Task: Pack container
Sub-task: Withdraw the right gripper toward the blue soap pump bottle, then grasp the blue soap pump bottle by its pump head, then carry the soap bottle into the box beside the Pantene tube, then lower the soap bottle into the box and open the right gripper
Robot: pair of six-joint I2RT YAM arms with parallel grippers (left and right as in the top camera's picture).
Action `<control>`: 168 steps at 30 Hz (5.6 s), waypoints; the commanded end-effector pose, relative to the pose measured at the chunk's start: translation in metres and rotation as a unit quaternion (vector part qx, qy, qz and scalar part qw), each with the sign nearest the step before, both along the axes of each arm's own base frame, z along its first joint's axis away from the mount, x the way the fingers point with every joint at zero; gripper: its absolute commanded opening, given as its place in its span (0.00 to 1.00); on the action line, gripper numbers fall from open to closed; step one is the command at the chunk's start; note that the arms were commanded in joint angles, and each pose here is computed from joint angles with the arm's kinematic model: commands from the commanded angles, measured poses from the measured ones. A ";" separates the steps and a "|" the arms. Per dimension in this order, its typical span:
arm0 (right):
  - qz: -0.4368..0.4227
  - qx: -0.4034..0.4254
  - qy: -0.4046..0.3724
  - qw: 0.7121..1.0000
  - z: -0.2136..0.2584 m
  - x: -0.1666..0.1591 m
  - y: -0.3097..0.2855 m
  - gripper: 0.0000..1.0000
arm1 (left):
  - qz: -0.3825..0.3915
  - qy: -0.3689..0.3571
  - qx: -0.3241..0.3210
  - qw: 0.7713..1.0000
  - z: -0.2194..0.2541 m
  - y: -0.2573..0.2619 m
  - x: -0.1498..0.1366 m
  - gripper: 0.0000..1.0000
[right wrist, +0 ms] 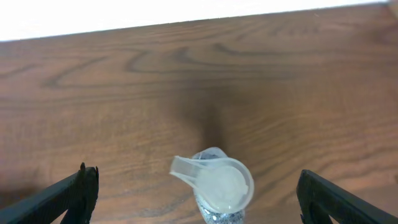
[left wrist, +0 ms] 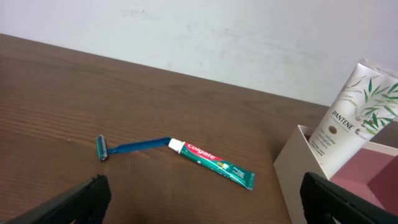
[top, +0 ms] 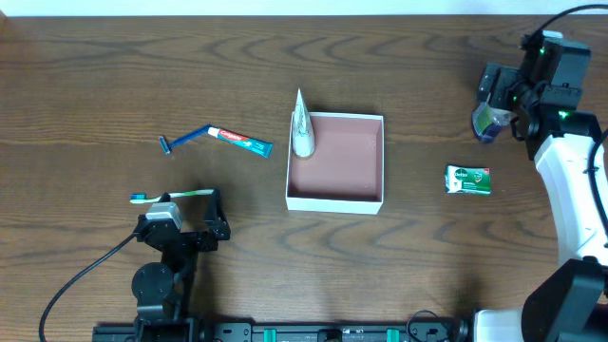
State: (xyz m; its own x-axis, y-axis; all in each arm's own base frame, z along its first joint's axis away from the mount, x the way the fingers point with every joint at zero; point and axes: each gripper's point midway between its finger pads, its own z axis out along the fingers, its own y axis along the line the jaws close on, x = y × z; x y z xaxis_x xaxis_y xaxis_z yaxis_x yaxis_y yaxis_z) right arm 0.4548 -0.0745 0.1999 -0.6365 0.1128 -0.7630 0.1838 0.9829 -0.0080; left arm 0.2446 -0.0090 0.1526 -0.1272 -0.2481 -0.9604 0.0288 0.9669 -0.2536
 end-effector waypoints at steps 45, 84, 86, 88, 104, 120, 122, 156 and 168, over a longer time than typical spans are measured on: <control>0.089 0.010 0.052 0.995 -0.067 0.018 -0.002 0.01 | -0.006 0.023 0.005 1.000 -0.017 -0.001 0.000 0.98; 0.382 0.080 -0.117 0.913 0.092 -0.054 0.300 0.01 | -0.006 0.023 0.005 1.000 -0.017 -0.001 0.000 0.98; 0.379 0.071 -0.104 0.917 0.079 -0.052 0.308 0.01 | -0.006 0.023 0.005 1.000 -0.017 -0.001 0.000 0.98; 0.373 0.062 -0.092 0.921 0.067 -0.050 0.314 0.01 | -0.006 0.023 0.005 1.000 -0.017 -0.001 0.000 0.98; 0.367 0.043 -0.051 0.928 0.012 -0.034 0.338 0.01 | -0.006 0.023 0.005 1.000 -0.017 -0.001 0.000 0.98; 0.381 0.039 -0.044 0.923 -0.024 -0.021 0.361 0.01 | -0.006 0.023 0.005 1.000 -0.017 -0.001 0.000 0.98; 0.384 0.037 -0.049 0.921 -0.022 -0.020 0.361 0.01 | -0.006 0.023 0.005 1.000 -0.017 -0.001 0.000 0.98; 0.362 0.053 -0.039 0.930 0.035 -0.060 0.323 0.62 | -0.006 0.023 0.005 1.000 -0.017 -0.001 0.000 0.98; 0.319 0.071 0.148 0.933 -0.026 -0.116 0.297 0.08 | -0.006 0.023 0.005 1.000 -0.017 -0.001 0.000 0.98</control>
